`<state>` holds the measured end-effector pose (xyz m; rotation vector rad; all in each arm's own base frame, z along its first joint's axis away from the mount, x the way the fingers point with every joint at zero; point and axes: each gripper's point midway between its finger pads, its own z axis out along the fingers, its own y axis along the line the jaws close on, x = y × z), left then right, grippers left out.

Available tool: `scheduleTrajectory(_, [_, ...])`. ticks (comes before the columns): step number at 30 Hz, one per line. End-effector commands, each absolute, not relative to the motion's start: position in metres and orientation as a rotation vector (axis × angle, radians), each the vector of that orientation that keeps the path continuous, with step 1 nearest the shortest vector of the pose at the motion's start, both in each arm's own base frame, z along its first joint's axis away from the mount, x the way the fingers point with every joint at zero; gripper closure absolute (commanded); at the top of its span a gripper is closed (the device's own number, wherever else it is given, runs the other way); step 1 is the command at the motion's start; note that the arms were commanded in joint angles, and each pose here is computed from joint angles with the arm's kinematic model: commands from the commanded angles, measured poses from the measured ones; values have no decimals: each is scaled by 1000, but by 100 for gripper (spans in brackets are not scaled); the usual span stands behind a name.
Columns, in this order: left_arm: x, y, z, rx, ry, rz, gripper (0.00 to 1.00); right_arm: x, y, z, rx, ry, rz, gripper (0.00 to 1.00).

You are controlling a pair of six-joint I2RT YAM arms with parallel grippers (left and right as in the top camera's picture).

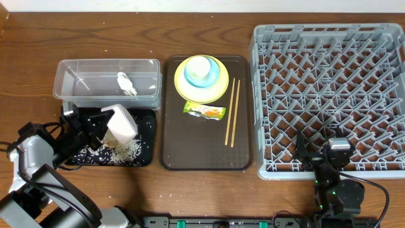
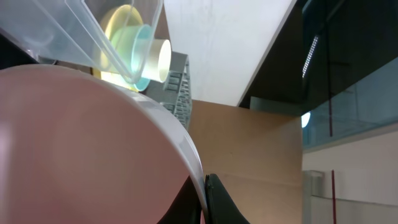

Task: Sort waste into correct bins and load items into the dishwasher rack
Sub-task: 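Carry the empty white bowl back and set it on the brown tray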

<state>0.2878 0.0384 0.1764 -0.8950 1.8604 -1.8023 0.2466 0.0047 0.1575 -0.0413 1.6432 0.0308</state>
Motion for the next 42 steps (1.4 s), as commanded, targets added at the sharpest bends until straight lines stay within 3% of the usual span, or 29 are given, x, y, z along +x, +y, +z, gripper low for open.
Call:
scheduleTrajectory(1, [287, 40, 177, -882, 1865, -1785, 94, 246, 5, 157, -36, 1645, 35, 1])
scheduleTrajectory(8, [280, 29, 165, -943, 1969, -1769, 94, 246, 5, 157, -36, 1645, 35, 1])
scheduleTrajectory(16, [274, 0, 186, -756, 2068, -1708, 94, 246, 5, 157, -36, 1645, 35, 1])
scheduleTrajectory(29, [253, -58, 197, -559, 2446, -1234, 94, 246, 5, 157, -36, 1645, 35, 1])
scheduleTrajectory(42, [235, -137, 168, -233, 2697, -827, 94, 246, 5, 157, -36, 1645, 35, 1])
